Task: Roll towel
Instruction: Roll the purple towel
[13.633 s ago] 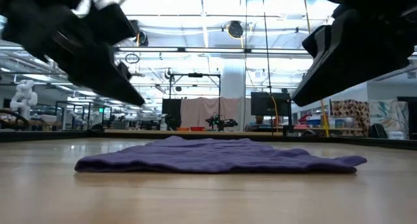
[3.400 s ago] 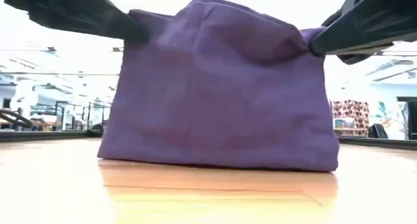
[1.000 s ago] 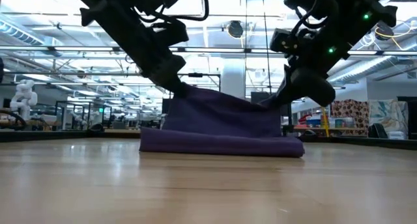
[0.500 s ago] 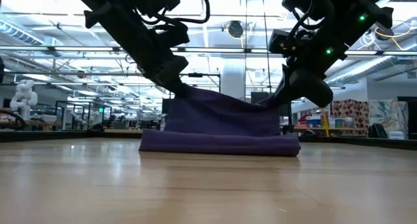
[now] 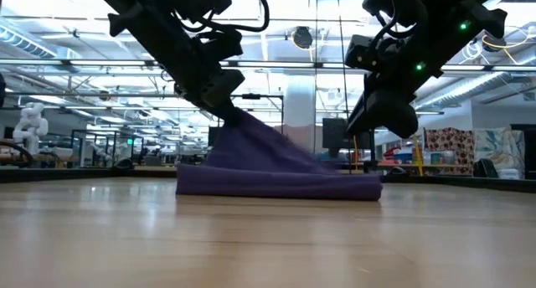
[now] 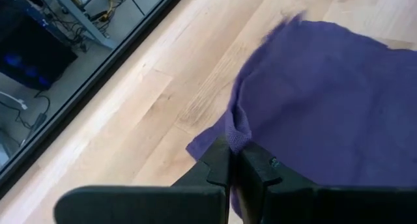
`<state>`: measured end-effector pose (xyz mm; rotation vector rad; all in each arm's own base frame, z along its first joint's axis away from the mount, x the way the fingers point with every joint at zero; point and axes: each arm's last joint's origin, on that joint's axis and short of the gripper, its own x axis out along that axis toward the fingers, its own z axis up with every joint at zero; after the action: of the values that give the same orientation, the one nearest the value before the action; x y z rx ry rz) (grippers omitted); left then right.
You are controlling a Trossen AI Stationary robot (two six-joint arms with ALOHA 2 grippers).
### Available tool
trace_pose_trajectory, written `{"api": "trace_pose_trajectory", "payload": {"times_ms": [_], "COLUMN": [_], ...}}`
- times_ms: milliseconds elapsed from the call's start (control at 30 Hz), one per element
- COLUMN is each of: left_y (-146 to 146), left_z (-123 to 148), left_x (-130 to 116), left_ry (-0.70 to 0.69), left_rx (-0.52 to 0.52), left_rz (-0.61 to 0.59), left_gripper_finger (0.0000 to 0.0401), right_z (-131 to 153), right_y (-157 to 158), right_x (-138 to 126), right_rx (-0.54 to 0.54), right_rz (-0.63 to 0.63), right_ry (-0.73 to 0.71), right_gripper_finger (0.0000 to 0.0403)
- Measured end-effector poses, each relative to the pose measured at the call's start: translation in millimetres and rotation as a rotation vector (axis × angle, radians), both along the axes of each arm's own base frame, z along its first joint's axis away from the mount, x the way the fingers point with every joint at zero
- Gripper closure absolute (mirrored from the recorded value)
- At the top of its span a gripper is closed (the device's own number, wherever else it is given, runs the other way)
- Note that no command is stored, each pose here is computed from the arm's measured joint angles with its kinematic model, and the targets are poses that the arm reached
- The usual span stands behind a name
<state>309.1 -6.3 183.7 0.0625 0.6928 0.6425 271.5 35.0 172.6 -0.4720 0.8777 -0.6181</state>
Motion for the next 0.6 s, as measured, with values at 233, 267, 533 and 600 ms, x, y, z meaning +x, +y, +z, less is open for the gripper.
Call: {"api": "trace_pose_trajectory", "payload": {"times_ms": [233,267,533,600], "left_y": [1,2,6,5], "left_z": [0,0,0,0], "left_x": [0,0,1,1], "left_ry": [0.004,0.004,-0.002,-0.003], "left_rx": [0.007,0.009,-0.017,-0.038], "left_rz": [0.0,0.005,-0.004,-0.023], "left_gripper_finger": [0.0386,0.0386,0.0386,0.0386], "right_z": [1,2,16,16], "right_y": [-2,-2,-15,-25], "right_x": [-5,-8,-32,-31], "right_rx": [-0.014,-0.032,-0.054,-0.01], "right_rz": [-0.037,-0.062,-0.2,-0.168], "right_ry": [0.01,0.013,-0.02,-0.025], "right_gripper_finger": [0.02,0.0198,0.0202,0.0206]}}
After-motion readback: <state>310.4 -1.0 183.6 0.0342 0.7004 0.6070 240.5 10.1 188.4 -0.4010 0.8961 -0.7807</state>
